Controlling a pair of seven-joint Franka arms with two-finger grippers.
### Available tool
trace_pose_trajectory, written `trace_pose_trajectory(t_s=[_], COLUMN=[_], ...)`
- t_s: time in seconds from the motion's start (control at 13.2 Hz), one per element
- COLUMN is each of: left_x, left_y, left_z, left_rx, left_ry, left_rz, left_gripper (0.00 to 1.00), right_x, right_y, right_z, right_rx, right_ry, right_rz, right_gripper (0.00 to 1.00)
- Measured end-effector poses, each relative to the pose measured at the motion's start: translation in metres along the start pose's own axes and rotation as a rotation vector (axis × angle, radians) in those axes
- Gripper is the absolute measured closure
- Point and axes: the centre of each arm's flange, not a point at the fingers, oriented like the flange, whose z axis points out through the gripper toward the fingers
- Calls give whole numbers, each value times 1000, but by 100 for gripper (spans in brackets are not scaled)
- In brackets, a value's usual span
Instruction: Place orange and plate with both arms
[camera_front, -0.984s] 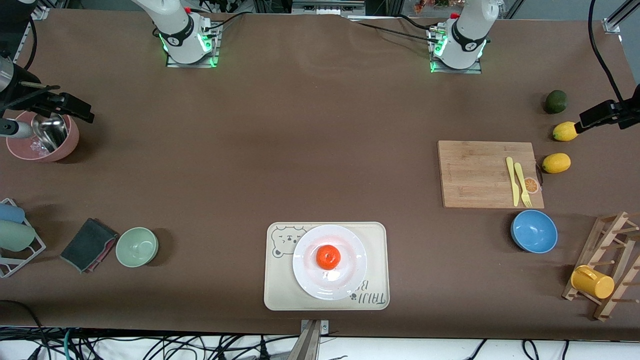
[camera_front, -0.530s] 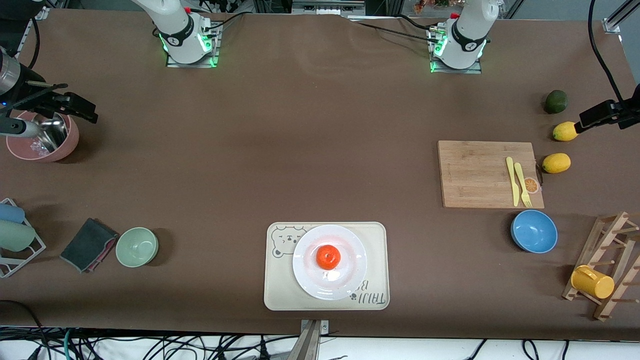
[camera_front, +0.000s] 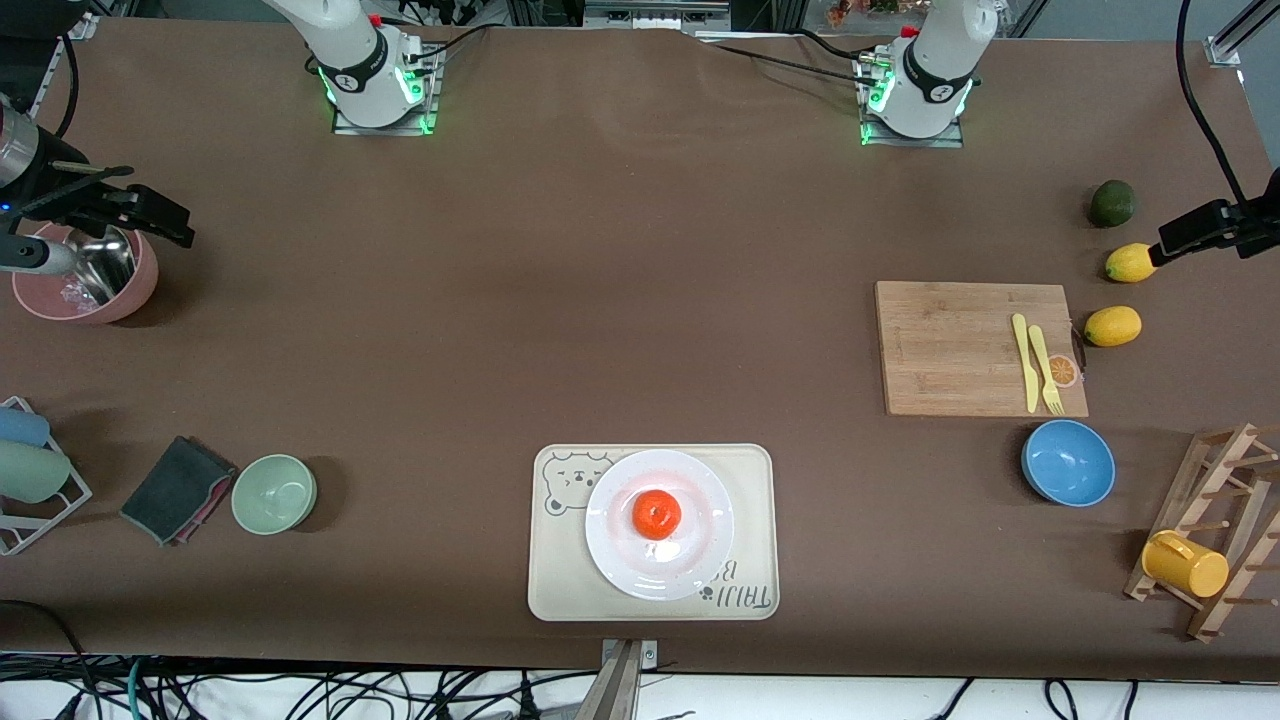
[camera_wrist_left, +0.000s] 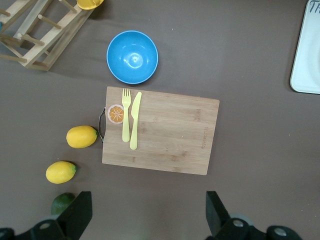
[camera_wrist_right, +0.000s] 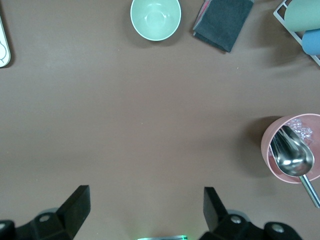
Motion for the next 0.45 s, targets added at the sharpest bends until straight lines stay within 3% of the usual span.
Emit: trace_pose_trajectory(t_s=[0.45], left_x=[0], left_y=[-1], left_z=[0], left_rx=[0], left_ry=[0], left_rz=[-1], left_gripper=[0], right_x=[1], right_y=[-2], right_z=[0], right_rx=[5], right_ry=[7], right_rz=[-3], right_gripper=[0])
